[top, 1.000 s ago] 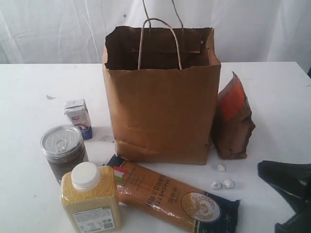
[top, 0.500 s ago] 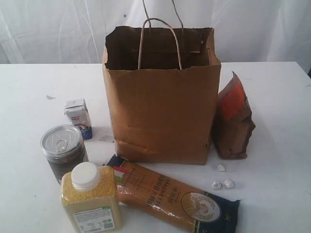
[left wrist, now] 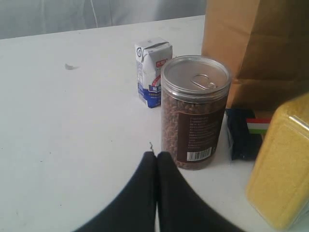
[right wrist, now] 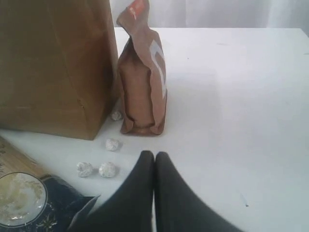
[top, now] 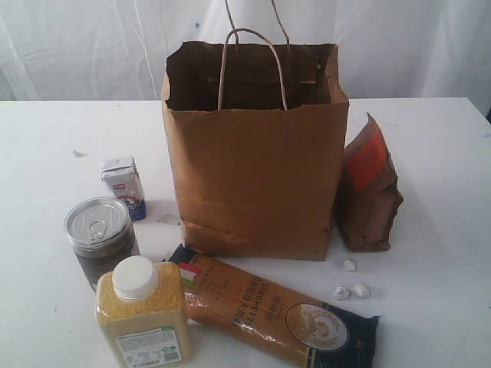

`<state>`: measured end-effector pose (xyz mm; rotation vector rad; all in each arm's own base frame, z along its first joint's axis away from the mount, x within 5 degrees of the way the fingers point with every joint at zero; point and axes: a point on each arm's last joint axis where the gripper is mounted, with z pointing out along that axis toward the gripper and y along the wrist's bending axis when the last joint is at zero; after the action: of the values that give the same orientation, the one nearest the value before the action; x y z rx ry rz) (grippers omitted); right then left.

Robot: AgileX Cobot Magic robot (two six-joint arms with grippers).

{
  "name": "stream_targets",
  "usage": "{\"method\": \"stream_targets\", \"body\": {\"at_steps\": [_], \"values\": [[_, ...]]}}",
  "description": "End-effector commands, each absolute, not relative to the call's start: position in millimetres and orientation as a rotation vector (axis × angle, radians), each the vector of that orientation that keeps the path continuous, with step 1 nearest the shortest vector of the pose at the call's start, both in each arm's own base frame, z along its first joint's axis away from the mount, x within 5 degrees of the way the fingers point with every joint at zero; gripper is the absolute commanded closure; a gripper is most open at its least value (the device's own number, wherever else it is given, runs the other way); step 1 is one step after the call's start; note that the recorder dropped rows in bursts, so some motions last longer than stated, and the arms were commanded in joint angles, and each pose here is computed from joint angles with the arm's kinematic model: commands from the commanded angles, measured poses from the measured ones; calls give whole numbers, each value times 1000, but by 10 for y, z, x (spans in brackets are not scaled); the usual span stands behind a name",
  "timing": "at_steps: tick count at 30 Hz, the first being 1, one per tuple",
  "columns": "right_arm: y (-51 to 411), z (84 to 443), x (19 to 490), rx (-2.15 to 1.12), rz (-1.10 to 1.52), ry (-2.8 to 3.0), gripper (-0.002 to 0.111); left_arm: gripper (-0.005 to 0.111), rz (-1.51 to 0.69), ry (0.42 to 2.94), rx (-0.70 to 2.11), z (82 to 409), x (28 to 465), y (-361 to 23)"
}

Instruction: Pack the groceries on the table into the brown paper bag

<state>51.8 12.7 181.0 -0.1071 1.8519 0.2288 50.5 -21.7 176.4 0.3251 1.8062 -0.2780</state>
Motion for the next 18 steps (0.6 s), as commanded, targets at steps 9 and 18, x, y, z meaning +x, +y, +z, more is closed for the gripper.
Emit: {"method": "stream_targets", "body": {"at_steps": [9, 18], "values": [[122, 1812, 518, -114, 214, 1840, 108, 107, -278, 1803, 323, 1759, 503, -217], [124, 1813, 518, -148, 191, 1835, 108, 107, -278, 1803, 323, 1759, 503, -217]]}}
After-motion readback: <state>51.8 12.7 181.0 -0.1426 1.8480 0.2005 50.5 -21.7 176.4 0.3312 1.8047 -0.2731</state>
